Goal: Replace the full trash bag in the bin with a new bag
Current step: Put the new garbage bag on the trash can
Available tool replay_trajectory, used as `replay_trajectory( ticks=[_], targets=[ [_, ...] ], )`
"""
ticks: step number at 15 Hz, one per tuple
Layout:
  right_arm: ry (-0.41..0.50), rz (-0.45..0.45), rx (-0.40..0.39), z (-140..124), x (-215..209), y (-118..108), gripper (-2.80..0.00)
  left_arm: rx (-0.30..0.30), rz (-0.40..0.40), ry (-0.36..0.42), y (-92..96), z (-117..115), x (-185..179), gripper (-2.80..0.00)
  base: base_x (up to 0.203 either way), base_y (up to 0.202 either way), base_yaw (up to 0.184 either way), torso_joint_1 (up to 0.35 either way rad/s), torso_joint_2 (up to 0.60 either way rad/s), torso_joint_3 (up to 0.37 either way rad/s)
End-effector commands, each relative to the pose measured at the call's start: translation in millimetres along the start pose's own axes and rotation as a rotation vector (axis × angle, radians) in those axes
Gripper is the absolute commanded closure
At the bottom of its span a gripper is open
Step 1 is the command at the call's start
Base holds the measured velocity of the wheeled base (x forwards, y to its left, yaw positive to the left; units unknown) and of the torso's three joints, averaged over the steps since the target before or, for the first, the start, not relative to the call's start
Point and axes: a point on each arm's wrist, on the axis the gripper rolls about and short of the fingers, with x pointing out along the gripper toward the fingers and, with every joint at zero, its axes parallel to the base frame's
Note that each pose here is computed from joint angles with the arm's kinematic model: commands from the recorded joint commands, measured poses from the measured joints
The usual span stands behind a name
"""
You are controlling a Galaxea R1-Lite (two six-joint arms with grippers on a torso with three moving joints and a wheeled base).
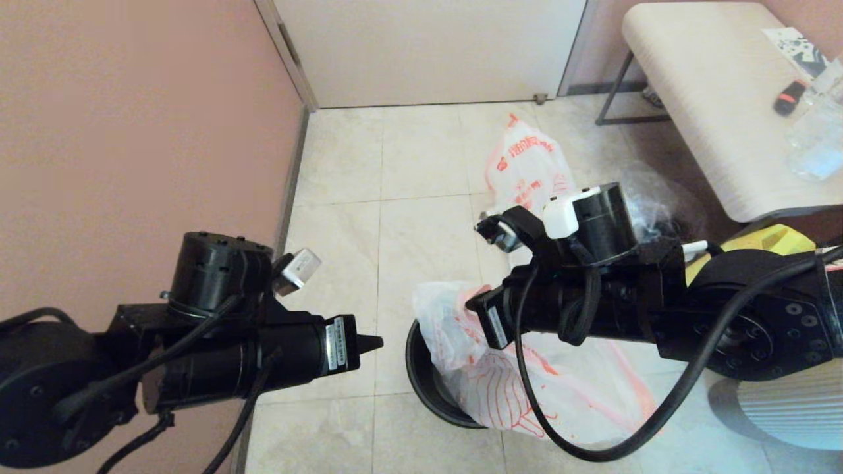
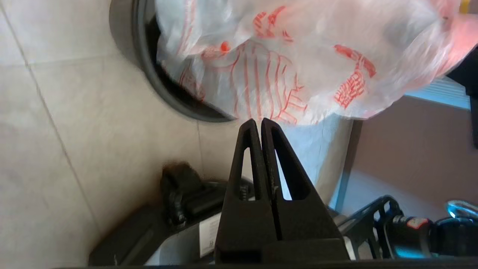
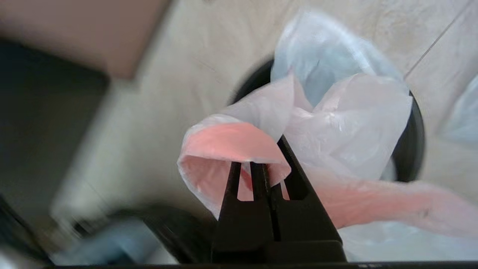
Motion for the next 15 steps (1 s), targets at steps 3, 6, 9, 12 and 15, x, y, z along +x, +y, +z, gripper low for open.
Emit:
replay_trajectory(
  ticks=[3, 6, 9, 12, 15],
  targets=[
    [0.173, 0.057, -0.138, -18, 4, 19, 0.0, -0.065, 0.018, 0.015, 26.1, 6, 4, 0.0, 0.0, 0.0, 0.0, 0.0, 0.0, 0.0],
    [0.246, 0.054, -0.137, -31, 18, 16, 0.0, -0.091, 0.048, 0.0, 48.7, 13, 34, 0.0, 0.0, 0.0, 0.0, 0.0, 0.0, 0.0],
    [0.224, 0.052, -0.14, -42, 50, 18, 0.0, -0.101, 0.048, -0.047, 72.8, 13, 58, 0.0, 0.0, 0.0, 0.0, 0.0, 0.0, 0.0],
    [0.259, -0.023, -0.143, -59, 99, 15, 0.0, -0.109, 0.058, -0.049, 86.8, 9, 77, 0.0, 0.0, 0.0, 0.0, 0.0, 0.0, 0.0],
    [0.21, -0.075, -0.101, -50, 127, 14, 0.0, -0.106, 0.056, -0.051, 86.5, 9, 76, 0.0, 0.0, 0.0, 0.0, 0.0, 0.0, 0.0]
  ],
)
